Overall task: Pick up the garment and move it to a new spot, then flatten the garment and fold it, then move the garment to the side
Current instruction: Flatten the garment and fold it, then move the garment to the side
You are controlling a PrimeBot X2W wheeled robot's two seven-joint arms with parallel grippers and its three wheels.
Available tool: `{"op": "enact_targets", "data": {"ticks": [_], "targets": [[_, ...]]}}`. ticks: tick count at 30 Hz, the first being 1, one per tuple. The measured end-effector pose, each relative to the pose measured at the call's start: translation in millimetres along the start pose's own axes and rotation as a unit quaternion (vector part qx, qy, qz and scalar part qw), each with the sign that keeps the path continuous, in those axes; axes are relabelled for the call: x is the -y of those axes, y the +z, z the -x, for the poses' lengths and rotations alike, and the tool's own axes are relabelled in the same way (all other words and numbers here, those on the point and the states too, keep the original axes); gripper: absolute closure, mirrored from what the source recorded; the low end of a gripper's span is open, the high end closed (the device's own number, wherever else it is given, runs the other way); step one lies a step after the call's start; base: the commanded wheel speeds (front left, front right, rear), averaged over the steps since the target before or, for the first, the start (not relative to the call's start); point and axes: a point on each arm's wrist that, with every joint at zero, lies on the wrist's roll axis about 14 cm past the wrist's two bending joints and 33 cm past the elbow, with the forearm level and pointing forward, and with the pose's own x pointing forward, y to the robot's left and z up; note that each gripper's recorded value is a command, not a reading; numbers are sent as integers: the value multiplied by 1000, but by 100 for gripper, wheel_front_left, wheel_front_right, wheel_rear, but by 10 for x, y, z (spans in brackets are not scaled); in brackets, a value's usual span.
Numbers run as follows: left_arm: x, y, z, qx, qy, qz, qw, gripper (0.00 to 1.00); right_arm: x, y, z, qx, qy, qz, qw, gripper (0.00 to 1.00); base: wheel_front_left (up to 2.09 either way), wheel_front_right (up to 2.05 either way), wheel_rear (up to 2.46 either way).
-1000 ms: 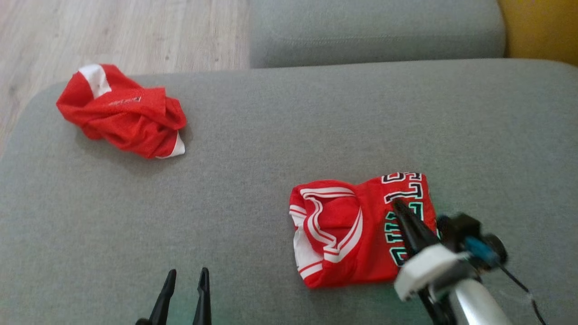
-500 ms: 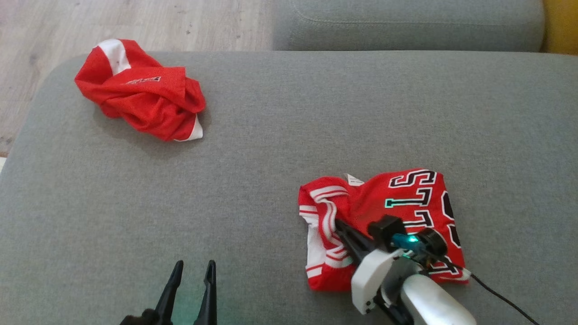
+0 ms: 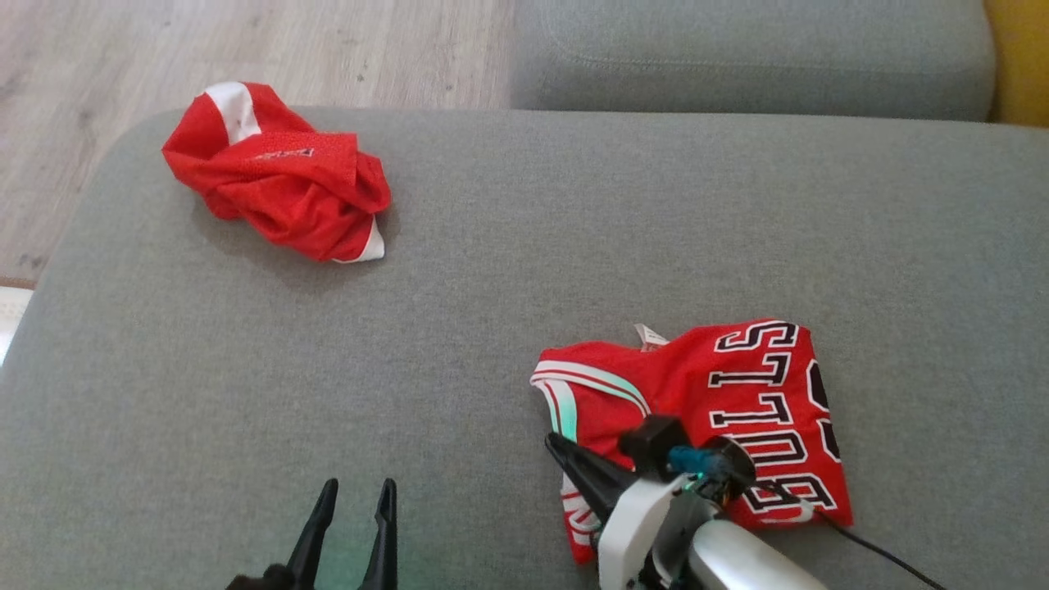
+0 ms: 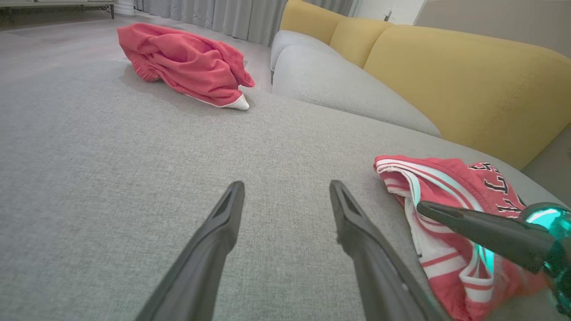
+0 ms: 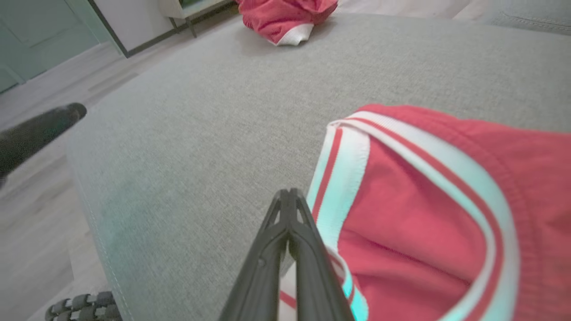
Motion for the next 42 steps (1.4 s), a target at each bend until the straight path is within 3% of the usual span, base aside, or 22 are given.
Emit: {"op": "enact_targets", "data": {"ticks": [7,9,12,14,21,28,36,42], "targets": [[75,44,-11,8,-16,-4,1000,0,224,444,82,88,-35,-14,995,100,0,0,0],[93,73,-26,13,-20,-5,1000,0,336,516,147,106,-55,-18,993,75,0,0,0],[119,149,-55,24,-27,-8,999,0,574,617,291,130,-98,-18,987,55,0,0,0],[128,202,-81,32,-31,-11,999,0,767,679,429,149,-135,-12,980,0,0,0,0],[203,286,-124,44,-46,-15,998,0,1382,585,1147,191,-280,-12,941,0,0,0,0],[197,279,-126,42,-47,-27,998,0,1652,7,1809,167,-383,-45,907,0,0,0,0],[143,229,-116,34,-39,-29,998,0,1595,-240,1797,149,-382,-86,908,0,0,0,0],[105,218,-123,31,-33,-28,999,0,1492,-85,1473,124,-325,-130,928,0,0,0,0]]}}
